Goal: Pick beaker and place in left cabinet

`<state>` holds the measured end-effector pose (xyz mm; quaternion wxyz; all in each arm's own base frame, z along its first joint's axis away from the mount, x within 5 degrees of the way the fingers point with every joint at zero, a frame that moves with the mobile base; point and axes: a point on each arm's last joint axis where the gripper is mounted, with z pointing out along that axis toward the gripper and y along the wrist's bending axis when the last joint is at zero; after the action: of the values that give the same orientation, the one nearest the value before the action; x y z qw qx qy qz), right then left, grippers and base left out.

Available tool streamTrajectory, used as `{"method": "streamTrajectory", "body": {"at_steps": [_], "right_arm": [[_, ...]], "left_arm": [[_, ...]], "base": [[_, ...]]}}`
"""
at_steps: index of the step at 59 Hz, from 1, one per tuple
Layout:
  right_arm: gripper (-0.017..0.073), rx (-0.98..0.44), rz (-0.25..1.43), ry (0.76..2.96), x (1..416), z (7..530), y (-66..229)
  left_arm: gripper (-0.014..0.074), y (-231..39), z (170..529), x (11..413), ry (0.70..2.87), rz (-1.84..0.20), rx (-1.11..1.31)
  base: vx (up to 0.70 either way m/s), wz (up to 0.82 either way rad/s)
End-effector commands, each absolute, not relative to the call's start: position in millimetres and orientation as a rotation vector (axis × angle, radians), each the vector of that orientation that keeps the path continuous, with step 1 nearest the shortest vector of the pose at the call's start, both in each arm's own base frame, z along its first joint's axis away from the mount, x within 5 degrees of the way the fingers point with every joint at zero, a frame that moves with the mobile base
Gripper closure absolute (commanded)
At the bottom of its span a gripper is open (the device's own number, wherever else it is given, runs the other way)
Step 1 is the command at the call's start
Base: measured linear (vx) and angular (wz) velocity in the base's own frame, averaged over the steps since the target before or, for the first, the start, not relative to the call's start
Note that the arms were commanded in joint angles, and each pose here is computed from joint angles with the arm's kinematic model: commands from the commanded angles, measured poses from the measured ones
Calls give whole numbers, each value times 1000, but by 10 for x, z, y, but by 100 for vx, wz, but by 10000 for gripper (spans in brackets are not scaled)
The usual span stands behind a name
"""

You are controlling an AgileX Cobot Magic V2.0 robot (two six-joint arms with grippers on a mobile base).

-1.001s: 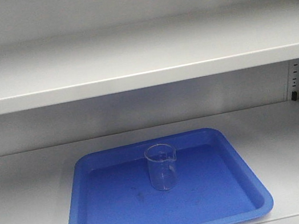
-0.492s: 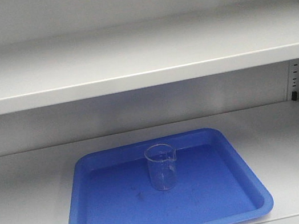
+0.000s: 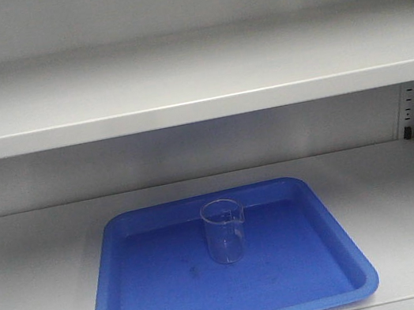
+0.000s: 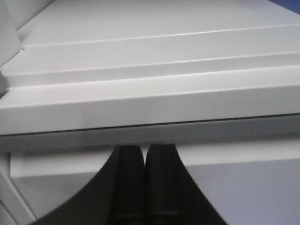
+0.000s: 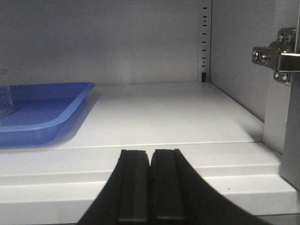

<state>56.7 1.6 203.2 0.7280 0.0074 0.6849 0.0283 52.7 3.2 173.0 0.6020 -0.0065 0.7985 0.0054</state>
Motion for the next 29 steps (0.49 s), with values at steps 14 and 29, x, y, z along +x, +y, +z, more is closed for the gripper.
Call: {"method": "streamTrajectory", "body": {"at_steps": [14,29], "right_arm": [[560,-10,44,1422,550,2093,22],[560,-10,44,1422,550,2093,22]], "left_arm": [[590,18,1853,534,1750,-4,-2],[590,18,1853,534,1750,-4,-2]], "base": [[0,0],[0,0]]}}
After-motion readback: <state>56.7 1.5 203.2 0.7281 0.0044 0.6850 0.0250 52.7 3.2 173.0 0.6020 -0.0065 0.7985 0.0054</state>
